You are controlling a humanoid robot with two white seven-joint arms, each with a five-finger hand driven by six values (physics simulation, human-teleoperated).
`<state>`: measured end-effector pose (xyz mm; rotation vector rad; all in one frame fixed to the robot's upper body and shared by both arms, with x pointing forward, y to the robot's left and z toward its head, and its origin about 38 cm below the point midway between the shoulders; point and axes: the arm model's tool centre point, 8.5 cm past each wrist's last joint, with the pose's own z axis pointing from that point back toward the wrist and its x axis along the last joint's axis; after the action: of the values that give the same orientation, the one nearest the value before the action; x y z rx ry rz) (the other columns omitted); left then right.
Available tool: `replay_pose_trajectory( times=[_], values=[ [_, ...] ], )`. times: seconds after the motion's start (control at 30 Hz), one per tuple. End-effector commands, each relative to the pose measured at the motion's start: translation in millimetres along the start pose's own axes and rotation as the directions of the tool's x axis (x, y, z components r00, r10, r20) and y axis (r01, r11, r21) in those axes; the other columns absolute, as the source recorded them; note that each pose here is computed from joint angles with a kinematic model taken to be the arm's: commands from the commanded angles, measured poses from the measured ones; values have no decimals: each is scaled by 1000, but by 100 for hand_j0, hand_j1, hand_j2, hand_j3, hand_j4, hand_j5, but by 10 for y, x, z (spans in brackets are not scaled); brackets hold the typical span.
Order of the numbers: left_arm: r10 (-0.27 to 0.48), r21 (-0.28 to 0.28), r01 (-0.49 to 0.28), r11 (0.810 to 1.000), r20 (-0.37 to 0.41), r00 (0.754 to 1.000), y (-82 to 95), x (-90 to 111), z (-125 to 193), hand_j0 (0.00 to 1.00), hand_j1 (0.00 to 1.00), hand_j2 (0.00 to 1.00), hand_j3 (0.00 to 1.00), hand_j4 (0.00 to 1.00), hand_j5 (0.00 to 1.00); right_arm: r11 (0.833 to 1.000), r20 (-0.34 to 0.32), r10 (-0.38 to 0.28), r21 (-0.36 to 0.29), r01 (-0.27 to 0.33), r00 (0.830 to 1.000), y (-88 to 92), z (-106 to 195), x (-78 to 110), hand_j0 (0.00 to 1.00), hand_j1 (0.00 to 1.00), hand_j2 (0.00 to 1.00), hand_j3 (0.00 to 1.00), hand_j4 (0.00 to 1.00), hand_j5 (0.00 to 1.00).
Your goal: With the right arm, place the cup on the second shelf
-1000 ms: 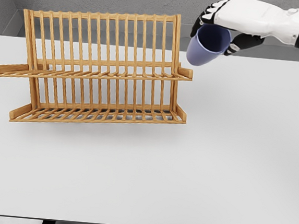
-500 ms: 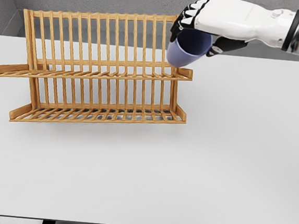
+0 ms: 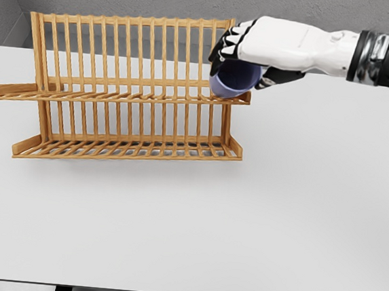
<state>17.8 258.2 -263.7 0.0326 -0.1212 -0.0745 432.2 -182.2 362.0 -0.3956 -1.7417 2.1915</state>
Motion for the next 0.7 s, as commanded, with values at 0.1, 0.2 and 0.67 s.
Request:
replay_pose_trajectory(
  times=[0.1, 0.2, 0.67],
  values=[
    [0, 0, 0, 1000, 0, 1000, 0, -1, 0, 100, 100, 100, 100, 100, 100, 1000, -10, -2, 28, 2, 1000, 91, -61, -27, 65, 65, 65, 65, 65, 65],
    [0, 0, 0, 1000, 1, 1000, 0, 5, 0, 100, 100, 100, 100, 100, 100, 1000, -15, -7, 29, 7, 1000, 100, -56, -49, 100, 100, 100, 100, 100, 100],
    [0, 0, 0, 1000, 0, 1000, 0, -1, 0, 100, 100, 100, 100, 100, 100, 958, -416, -254, -230, 170, 873, 839, 1950, -634, 100, 100, 100, 100, 100, 100]
  ],
)
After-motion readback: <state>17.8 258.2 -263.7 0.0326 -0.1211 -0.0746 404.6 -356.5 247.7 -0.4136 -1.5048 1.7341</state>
